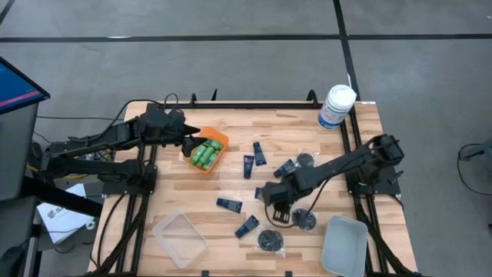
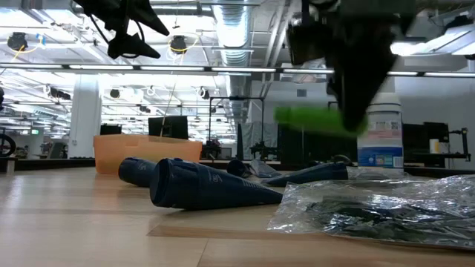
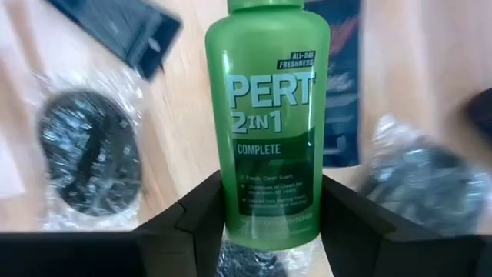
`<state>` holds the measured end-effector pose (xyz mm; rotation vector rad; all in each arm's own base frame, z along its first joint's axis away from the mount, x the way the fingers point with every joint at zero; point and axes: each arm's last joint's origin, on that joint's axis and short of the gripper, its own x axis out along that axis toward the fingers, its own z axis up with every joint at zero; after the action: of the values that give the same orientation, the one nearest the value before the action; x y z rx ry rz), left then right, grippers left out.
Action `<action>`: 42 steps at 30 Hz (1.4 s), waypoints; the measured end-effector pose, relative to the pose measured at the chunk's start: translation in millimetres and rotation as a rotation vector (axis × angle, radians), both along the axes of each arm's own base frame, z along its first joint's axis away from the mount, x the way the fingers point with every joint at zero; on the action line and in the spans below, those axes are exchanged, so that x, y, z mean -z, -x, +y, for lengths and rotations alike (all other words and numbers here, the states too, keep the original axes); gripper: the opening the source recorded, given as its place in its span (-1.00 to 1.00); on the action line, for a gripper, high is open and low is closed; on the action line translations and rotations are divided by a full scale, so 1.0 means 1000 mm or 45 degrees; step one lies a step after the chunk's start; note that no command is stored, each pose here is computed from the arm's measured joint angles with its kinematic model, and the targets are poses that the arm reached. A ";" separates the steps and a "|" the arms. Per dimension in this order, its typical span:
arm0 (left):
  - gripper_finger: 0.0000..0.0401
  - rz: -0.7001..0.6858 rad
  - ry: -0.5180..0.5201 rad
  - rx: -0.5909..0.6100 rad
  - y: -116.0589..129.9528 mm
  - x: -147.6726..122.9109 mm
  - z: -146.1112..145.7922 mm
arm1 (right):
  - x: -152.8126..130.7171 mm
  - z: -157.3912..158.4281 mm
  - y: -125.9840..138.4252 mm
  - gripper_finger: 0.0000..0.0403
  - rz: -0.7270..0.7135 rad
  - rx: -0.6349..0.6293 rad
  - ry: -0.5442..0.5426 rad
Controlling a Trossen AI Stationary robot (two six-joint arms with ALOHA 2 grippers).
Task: Pick & Place Travel size toiletries
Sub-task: Put the green shampoo bottle into the top orange bin
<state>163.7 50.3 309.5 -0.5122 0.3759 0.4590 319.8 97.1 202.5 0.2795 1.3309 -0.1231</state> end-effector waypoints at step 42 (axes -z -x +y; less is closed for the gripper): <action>0.47 -0.916 -0.332 0.566 -0.108 -0.015 0.020 | -0.152 -0.108 -0.007 -0.10 -1.361 0.129 0.288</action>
<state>272.1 70.7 324.9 -0.2968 -0.2636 -0.1221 327.2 -11.4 354.7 0.1713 0.2372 -0.1739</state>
